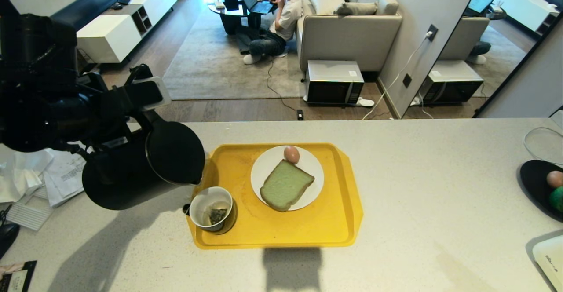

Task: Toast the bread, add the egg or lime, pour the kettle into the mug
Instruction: Pour water into a cup

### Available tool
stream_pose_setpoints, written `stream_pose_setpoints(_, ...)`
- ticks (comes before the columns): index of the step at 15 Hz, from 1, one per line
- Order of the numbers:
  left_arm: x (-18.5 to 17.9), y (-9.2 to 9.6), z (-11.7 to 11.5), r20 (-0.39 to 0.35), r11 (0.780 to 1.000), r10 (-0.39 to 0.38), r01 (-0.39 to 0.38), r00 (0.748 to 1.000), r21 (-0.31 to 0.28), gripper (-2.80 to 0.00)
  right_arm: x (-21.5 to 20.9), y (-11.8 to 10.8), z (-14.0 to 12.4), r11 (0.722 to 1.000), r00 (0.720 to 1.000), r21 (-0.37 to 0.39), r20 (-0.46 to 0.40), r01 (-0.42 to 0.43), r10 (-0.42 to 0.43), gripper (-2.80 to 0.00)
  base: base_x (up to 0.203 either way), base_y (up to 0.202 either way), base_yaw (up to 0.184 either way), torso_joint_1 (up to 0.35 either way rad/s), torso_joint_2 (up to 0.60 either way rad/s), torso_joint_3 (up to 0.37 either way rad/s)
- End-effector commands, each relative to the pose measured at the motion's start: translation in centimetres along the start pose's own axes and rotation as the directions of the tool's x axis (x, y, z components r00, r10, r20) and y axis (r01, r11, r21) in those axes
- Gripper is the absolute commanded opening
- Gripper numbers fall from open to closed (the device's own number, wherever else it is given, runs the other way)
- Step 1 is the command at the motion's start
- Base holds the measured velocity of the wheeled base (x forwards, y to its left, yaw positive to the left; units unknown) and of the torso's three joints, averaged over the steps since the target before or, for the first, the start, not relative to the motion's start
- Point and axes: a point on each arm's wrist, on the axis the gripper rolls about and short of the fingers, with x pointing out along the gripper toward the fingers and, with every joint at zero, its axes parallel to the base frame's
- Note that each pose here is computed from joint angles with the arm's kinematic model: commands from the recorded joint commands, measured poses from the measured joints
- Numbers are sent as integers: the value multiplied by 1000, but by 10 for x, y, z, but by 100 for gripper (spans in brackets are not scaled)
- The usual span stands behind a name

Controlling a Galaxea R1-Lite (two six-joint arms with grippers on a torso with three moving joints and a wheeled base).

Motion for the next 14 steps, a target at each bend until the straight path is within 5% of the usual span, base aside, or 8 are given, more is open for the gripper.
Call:
stream_pose_setpoints(1,0,0,1,-4,1000,2,-2,1000,30,-280,0,0,0,1000,1000,0,-2,-1,1,-280,0,0,0,0,0,0)
stream_pose_setpoints(6,-2,0,8,-15,992,20,-18,1000,123,-280,0,0,0,1000,1000,0,-2,-1,1,-280,0,0,0,0,0,0)
stream_pose_setpoints(14,-4,-3,13,-2,991,15,-15,1000,134,-280,0,0,0,1000,1000,0,-2,-1,1,-280,0,0,0,0,0,0)
